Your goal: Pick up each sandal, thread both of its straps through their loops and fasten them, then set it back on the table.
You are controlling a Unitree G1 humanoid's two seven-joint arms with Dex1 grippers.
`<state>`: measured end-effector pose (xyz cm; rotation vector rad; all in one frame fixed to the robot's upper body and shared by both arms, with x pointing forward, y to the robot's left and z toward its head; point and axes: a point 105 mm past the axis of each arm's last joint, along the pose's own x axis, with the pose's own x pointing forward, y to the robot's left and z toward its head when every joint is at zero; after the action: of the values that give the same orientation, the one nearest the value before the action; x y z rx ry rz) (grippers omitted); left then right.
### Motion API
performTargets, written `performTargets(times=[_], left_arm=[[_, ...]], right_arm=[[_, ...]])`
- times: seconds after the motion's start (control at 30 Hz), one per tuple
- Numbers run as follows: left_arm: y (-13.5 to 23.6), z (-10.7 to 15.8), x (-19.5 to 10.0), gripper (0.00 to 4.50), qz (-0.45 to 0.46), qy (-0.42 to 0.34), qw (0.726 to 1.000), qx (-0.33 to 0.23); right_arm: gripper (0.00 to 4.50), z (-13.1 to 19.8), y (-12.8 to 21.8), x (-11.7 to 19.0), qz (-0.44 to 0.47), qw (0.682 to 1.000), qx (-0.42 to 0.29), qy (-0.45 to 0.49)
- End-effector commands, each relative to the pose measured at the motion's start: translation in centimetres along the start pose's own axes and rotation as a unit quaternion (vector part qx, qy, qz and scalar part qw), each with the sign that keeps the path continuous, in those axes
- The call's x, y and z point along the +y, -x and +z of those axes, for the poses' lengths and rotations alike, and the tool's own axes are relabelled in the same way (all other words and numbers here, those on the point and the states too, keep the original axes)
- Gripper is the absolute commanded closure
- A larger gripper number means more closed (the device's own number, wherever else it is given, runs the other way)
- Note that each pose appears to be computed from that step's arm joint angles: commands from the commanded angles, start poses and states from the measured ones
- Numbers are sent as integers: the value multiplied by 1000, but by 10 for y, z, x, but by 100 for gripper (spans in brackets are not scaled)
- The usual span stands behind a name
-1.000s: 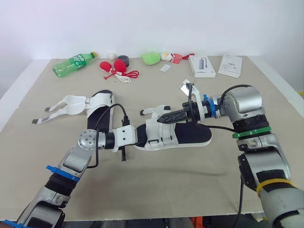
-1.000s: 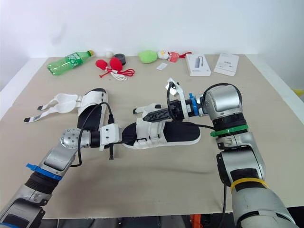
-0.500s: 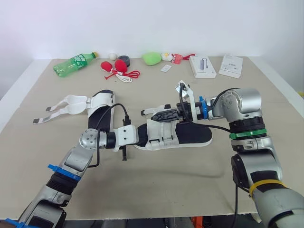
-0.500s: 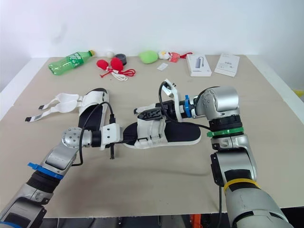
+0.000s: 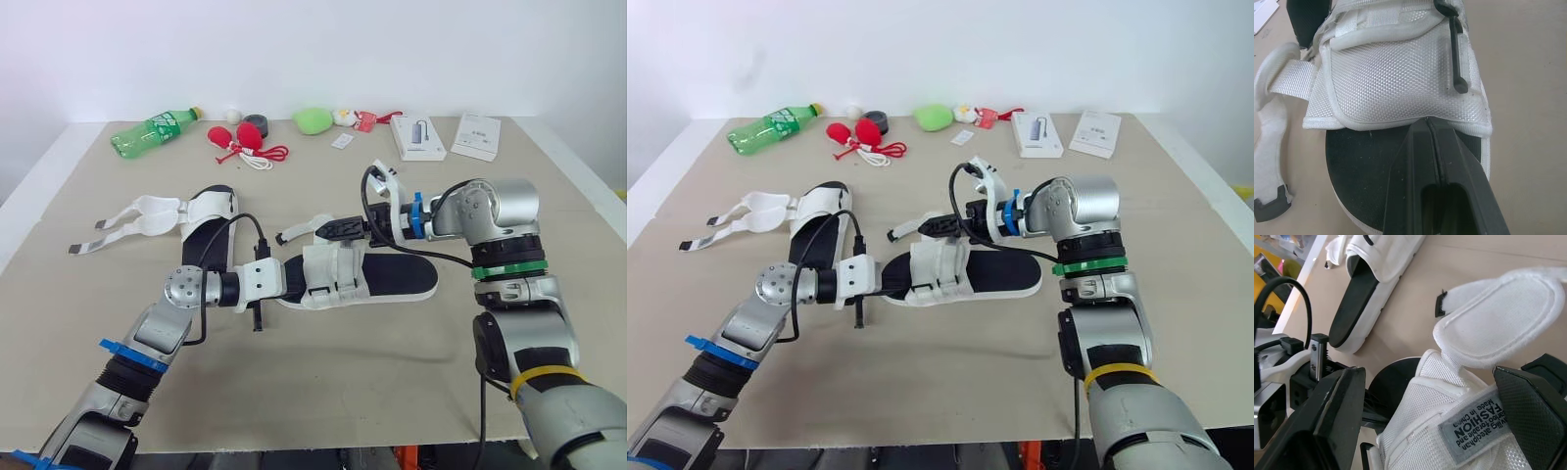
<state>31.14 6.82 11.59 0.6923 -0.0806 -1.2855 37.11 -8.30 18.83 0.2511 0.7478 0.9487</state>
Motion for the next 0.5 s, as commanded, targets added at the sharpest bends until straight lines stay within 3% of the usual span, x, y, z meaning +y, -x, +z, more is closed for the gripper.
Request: performTargets(times=[0.03,0.5], left_arm=[[-8,-9,-15,450,-32,11,999,16],[-9,-10,-14,450,-34,5,999,18]], right_arm=[[5,6,-2,8,13,1000,-9,3],[5,30,-19,-5,14,998,-54,-34]])
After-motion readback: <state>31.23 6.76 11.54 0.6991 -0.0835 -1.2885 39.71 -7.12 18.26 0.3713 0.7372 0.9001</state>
